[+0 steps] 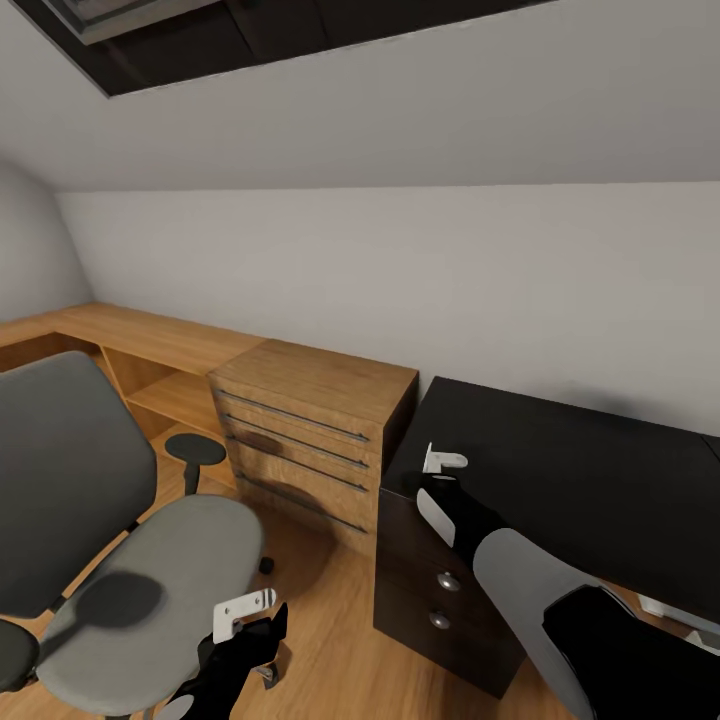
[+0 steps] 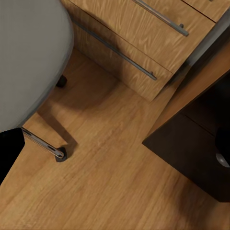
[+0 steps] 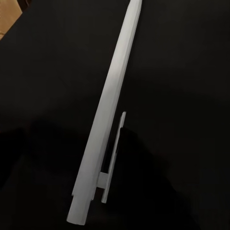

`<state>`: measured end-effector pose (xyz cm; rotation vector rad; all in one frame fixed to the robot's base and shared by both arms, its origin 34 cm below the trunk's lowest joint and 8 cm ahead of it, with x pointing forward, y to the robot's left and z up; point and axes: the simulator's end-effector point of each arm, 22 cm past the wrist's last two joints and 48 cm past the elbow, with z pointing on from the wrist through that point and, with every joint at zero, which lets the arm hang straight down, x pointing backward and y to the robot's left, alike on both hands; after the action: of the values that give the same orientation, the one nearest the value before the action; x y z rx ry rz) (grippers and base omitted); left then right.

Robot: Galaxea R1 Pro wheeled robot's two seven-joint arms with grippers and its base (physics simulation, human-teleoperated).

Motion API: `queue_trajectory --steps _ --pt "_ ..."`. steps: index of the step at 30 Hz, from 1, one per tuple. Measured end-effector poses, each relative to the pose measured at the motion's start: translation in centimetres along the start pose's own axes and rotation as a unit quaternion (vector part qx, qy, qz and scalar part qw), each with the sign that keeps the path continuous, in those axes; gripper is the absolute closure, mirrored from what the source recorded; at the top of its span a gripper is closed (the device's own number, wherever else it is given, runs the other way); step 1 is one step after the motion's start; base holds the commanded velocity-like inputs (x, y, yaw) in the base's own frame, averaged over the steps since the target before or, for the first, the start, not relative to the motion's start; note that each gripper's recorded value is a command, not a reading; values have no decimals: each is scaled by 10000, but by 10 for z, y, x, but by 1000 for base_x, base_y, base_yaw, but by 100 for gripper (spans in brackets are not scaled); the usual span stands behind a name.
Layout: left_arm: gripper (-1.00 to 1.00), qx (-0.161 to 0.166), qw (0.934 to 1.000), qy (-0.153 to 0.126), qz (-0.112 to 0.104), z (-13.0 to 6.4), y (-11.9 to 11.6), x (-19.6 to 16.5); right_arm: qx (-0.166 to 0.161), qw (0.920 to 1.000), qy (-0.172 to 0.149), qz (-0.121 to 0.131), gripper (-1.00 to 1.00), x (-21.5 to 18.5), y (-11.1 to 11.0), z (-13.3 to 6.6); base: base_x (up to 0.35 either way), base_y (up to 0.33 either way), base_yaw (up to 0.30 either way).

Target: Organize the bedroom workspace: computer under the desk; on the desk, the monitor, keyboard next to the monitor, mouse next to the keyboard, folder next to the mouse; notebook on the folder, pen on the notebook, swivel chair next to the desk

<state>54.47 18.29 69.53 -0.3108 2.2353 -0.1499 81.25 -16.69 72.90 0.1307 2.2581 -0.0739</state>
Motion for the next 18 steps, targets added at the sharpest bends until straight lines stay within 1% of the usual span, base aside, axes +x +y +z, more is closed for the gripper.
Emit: queue_trajectory --steps 13,15,18 --pt "-100 -1 10000 1 0 0 0 0 -3 10000 21 11 100 0 0 0 0 0 0" --pt "-100 0 10000 1 0 0 0 0 2 10000 81 1 100 1 0 -1 0 0 0" --pt "-100 0 10000 0 -1 0 0 0 -17 9998 169 60 100 2 0 -1 0 0 0"
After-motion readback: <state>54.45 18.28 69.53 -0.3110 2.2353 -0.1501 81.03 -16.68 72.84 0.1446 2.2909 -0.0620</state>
